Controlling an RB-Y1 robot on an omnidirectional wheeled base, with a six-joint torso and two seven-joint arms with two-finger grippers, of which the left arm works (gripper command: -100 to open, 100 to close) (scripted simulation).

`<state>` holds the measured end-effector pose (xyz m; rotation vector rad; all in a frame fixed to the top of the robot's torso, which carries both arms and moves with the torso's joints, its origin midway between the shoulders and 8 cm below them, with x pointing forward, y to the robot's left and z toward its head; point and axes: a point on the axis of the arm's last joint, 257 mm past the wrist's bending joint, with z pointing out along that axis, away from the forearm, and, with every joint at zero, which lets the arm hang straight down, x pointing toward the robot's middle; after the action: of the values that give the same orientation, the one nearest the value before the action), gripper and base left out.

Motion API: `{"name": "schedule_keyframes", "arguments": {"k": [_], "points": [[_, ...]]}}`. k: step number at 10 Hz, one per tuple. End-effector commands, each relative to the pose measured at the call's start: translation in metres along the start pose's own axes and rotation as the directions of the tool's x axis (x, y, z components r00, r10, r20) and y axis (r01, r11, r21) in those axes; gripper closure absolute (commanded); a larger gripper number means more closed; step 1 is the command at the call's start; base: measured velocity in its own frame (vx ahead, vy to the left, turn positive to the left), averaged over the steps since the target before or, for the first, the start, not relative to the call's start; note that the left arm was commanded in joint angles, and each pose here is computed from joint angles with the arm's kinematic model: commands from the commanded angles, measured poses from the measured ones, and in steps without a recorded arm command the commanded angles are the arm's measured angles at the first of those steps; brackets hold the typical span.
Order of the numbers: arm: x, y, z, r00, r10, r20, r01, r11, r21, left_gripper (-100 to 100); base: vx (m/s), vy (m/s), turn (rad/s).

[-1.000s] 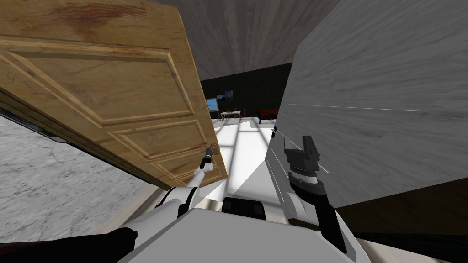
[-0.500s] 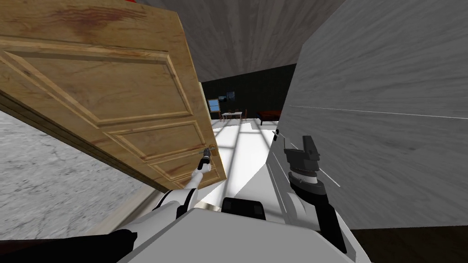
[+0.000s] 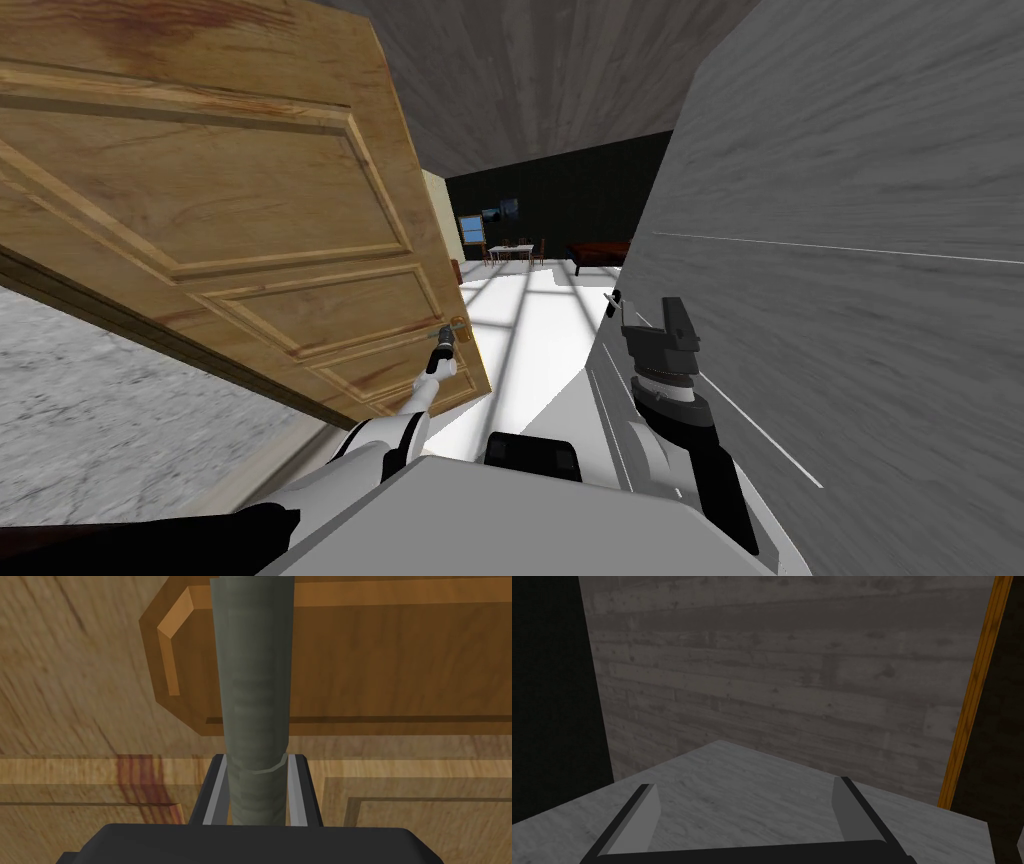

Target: Push the door open

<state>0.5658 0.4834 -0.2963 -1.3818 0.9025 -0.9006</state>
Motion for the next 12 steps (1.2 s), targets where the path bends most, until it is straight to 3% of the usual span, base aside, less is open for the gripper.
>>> {"name": "schedule_keyframes", "arguments": {"k": [1,2,8,9,12], "points": [[-0.014,-0.004,0.0023,0.9998,0.002,0.021,-0.002,1.0000,0.005,100,0.201,-0.068,0.072],[-0.007,0.001,-0.0011,0.9999,0.001,0.011,-0.001,1.0000,-0.004,100,0.089,-0.025,0.038],[-0.050,-0.002,-0.0021,0.9960,0.001,0.090,-0.001,1.0000,0.000,100,0.170,-0.028,0.049],[-0.050,-0.002,-0.0021,0.9960,0.001,0.090,-0.001,1.0000,0.000,100,0.123,0.008,0.025],[-0.078,-0.003,-0.0046,0.9900,0.001,0.141,-0.002,1.0000,0.003,100,0.174,-0.033,0.044]]}}
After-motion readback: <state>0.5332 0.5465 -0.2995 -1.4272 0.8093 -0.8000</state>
